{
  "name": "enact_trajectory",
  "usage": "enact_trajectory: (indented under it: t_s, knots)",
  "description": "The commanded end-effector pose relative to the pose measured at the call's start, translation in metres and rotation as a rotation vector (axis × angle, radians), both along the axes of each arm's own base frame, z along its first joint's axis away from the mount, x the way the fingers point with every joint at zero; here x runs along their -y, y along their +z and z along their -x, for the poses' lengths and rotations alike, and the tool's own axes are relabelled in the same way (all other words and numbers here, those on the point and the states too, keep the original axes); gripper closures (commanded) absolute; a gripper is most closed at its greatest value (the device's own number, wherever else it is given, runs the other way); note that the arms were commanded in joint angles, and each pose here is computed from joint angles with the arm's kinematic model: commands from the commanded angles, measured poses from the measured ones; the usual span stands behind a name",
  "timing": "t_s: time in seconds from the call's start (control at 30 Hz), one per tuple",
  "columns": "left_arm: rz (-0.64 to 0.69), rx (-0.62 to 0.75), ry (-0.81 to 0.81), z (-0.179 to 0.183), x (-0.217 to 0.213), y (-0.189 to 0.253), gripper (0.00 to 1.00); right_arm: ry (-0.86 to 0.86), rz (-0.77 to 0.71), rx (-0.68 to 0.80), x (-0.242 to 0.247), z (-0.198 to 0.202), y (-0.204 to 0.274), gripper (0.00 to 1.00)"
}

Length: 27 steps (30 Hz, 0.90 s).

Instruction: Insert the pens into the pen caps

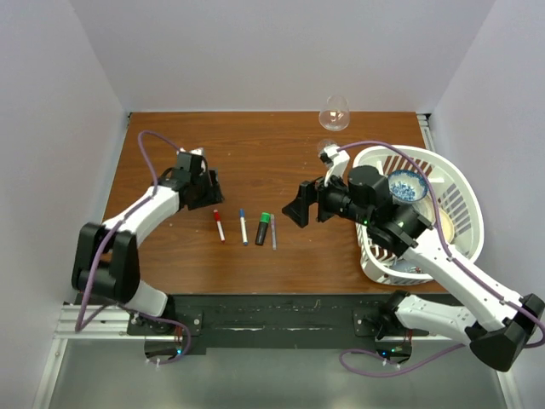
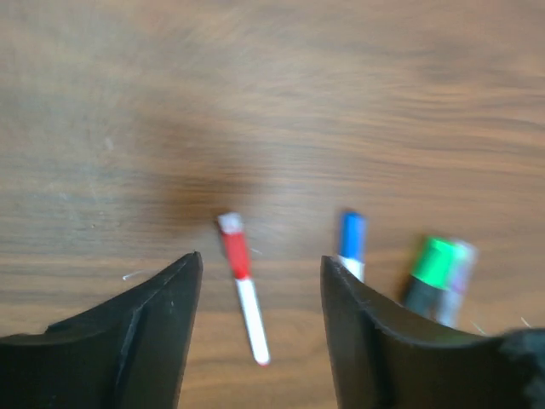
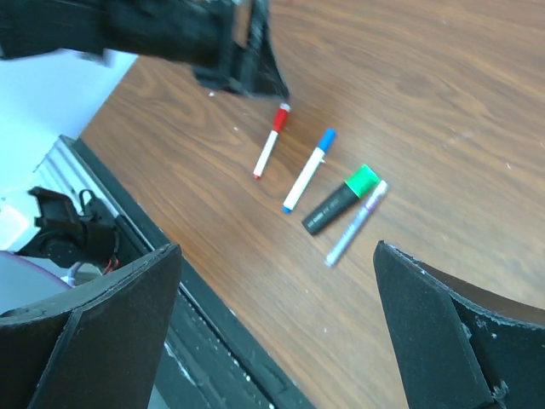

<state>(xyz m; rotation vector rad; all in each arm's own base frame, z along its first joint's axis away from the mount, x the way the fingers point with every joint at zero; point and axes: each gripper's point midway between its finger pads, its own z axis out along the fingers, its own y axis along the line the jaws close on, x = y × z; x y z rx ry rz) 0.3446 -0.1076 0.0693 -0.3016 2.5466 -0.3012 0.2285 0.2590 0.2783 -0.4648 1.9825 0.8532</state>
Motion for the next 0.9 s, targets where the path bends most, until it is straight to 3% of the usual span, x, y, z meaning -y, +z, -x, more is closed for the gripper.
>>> enact_trajectory:
  t_s: [0.0, 0.13, 0.27, 0.3, 0.4, 0.87]
  knots:
    - [0.153, 0.320, -0.186, -0.006, 0.029, 0.113, 0.17, -0.145, -0.026, 0.016, 0.025, -0.003, 0.030, 0.01]
    - [0.284, 0.570, -0.345, 0.032, 0.048, 0.187, 0.02, -0.224, -0.062, 0.003, 0.037, -0.003, 0.041, 0.01]
    - [0.368, 0.750, -0.480, 0.078, 0.058, 0.225, 0.00, -0.246, -0.060, -0.017, 0.041, -0.002, 0.043, 0.01]
    - [0.390, 0.853, -0.511, 0.093, 0.059, 0.248, 0.00, -0.261, -0.053, -0.030, 0.043, -0.002, 0.040, 0.01]
    - [0.415, 0.948, -0.535, 0.115, 0.057, 0.266, 0.00, -0.273, -0.048, -0.040, 0.044, -0.003, 0.035, 0.01]
    - [0.489, 0.921, -0.591, 0.125, 0.068, 0.265, 0.00, -0.300, -0.076, 0.008, 0.047, -0.010, 0.043, 0.01]
